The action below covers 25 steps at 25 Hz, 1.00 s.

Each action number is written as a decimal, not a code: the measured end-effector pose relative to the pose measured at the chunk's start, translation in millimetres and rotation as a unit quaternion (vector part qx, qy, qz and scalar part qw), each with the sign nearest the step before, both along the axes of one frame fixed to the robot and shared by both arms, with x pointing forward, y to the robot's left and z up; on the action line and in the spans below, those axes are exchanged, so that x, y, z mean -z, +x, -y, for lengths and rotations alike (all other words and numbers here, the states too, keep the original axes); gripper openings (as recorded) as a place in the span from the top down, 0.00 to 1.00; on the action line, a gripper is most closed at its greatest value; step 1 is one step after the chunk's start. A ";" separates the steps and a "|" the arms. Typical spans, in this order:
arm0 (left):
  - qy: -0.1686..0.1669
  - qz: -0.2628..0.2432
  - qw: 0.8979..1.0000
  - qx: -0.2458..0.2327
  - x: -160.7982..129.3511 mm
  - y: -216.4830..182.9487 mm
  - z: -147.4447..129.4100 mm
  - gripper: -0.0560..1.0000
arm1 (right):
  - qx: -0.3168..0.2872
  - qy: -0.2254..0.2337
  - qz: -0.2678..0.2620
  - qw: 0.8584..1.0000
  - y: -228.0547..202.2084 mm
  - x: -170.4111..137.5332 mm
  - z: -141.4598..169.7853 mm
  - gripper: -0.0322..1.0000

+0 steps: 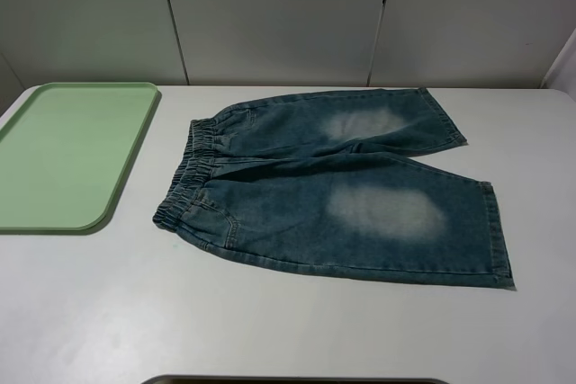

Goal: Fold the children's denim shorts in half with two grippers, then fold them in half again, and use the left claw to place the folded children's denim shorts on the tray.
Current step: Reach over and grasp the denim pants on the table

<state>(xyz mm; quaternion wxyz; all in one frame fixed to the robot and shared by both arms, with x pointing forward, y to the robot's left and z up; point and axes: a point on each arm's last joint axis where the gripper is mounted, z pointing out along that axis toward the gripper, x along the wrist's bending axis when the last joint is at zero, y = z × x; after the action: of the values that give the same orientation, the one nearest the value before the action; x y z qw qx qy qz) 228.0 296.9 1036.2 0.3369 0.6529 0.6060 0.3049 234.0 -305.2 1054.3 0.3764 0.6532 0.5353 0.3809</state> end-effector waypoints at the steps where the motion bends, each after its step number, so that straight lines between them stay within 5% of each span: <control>1: 0.000 0.000 1.000 0.000 0.0 0.0 0.0 0.00 | 0.000 0.000 0.000 1.000 0.0 0.0 0.0 0.30; 25: 0.000 0.000 1.000 0.000 0.0 0.0 0.0 0.00 | 0.000 0.000 0.000 1.000 0.0 0.0 0.0 0.30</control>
<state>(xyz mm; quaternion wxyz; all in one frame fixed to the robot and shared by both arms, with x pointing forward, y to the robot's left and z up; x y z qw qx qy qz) 228.0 296.9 1036.2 0.3369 0.6529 0.6060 0.3049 234.0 -305.2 1054.3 0.3764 0.6532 0.5353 0.3809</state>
